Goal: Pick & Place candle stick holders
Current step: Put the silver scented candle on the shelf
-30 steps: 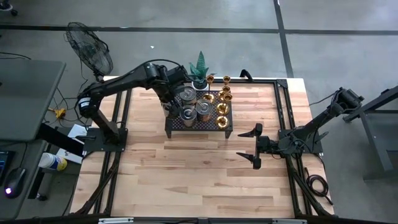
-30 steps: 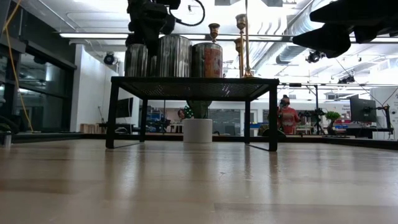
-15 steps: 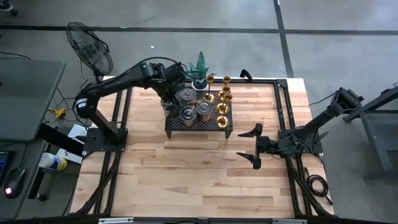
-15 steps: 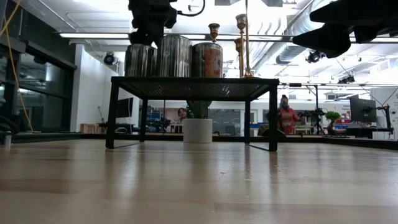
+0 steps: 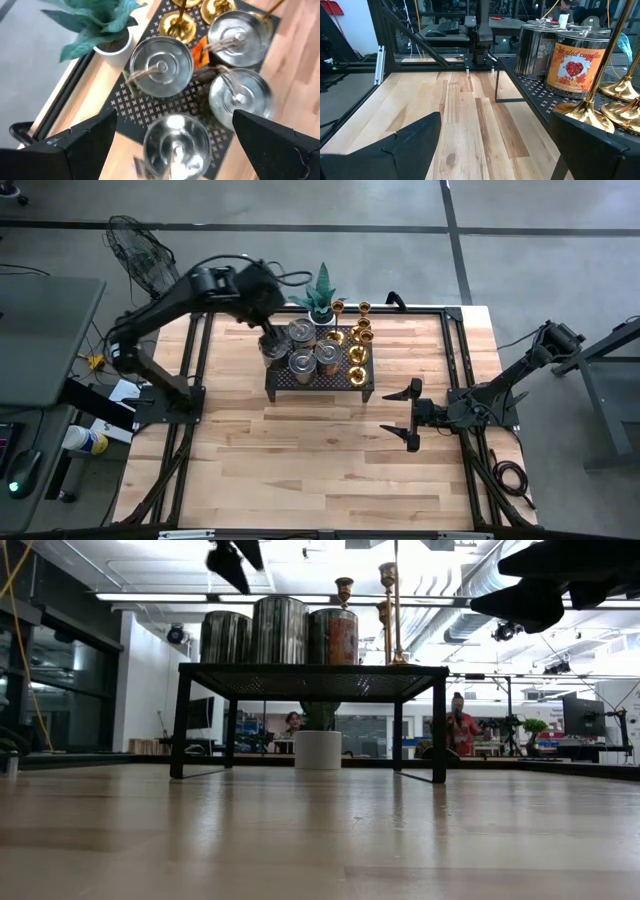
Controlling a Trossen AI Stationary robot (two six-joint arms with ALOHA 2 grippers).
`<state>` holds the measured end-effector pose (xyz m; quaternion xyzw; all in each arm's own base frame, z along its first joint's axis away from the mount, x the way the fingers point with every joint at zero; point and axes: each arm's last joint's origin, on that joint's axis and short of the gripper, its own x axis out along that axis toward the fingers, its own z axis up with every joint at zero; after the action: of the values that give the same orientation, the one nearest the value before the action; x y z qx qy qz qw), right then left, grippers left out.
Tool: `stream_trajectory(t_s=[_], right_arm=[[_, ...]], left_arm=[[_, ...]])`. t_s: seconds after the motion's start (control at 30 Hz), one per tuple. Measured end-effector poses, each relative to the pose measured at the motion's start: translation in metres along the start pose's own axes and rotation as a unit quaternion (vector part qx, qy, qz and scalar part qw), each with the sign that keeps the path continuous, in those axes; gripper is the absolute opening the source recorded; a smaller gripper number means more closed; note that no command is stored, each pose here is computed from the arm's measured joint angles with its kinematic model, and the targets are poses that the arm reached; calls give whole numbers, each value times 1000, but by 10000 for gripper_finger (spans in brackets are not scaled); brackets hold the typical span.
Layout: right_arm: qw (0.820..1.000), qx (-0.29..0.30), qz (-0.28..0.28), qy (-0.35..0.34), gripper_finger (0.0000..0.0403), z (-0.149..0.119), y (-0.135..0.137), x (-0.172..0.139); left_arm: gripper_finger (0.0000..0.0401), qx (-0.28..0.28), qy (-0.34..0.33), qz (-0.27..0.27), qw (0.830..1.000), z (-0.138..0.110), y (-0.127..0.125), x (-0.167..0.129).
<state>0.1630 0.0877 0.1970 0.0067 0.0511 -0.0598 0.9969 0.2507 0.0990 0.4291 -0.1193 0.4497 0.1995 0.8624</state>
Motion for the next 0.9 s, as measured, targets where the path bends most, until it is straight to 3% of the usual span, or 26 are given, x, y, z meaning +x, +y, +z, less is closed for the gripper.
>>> stream_trajectory(t_s=[0.33,0.47,0.67,0.9], right_arm=[[1000,0,0,0,362,0,0,0],[1000,0,0,0,362,0,0,0],[1000,0,0,0,362,0,0,0],[1000,0,0,0,362,0,0,0]], left_arm=[[374,-47,-33,12,998,-52,7,-42],[332,-66,-44,11,997,-80,10,-33],[255,-106,-111,-14,988,-127,13,-18],[168,-124,-172,-5,977,-174,18,7]])
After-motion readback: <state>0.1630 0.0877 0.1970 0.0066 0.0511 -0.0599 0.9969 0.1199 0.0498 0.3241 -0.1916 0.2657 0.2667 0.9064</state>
